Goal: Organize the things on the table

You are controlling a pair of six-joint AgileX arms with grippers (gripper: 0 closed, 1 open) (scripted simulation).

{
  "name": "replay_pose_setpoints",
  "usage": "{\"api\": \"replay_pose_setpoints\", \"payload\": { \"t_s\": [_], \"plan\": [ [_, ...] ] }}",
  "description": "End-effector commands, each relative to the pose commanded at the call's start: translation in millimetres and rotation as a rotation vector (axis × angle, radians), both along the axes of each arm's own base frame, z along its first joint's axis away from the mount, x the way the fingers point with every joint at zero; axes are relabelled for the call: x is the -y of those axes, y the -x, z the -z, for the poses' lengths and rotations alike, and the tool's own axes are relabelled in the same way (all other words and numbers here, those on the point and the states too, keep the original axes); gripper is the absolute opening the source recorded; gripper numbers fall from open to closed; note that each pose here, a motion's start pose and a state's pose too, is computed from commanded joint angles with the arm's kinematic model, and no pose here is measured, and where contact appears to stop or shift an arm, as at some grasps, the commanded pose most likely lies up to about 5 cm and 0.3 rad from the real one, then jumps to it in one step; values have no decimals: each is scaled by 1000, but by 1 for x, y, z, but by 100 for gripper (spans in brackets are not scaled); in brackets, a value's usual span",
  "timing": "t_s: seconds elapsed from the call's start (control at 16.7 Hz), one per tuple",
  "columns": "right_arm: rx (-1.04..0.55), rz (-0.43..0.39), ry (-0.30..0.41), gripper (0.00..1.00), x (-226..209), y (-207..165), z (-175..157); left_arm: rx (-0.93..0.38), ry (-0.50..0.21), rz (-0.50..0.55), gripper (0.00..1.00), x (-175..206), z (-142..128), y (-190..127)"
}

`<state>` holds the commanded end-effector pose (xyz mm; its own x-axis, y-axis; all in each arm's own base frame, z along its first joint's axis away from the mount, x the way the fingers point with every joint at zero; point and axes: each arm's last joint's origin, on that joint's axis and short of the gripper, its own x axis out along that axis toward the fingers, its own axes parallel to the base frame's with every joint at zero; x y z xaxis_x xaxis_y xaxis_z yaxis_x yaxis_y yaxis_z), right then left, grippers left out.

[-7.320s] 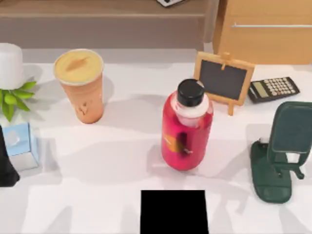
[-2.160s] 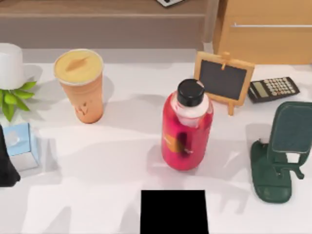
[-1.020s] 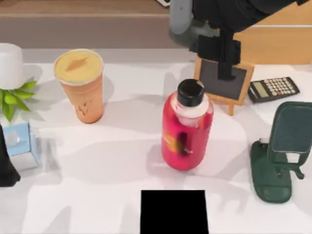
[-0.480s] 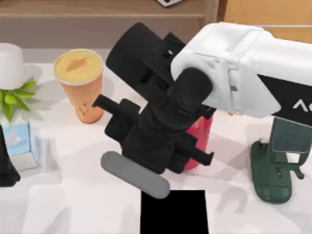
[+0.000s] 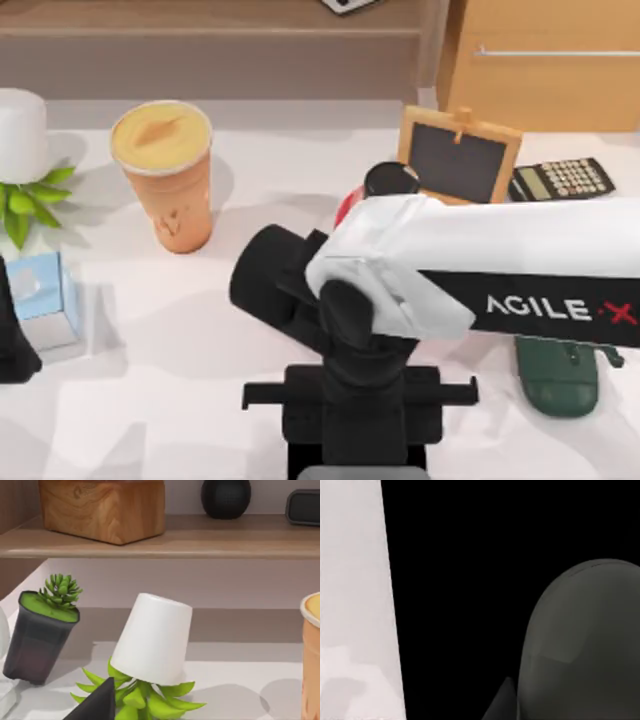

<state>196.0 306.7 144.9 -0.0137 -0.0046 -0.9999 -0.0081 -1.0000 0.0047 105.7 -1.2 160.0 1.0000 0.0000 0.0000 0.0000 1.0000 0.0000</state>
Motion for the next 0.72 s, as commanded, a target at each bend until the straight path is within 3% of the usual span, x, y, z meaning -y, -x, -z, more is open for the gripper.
{"api": "replay_pose_setpoints", "payload": {
  "t_s": [0.72],
  "plan": [
    [0, 0, 0, 0, 0, 0, 10, 0, 0, 0, 100, 0, 0, 0]
  ]
}}
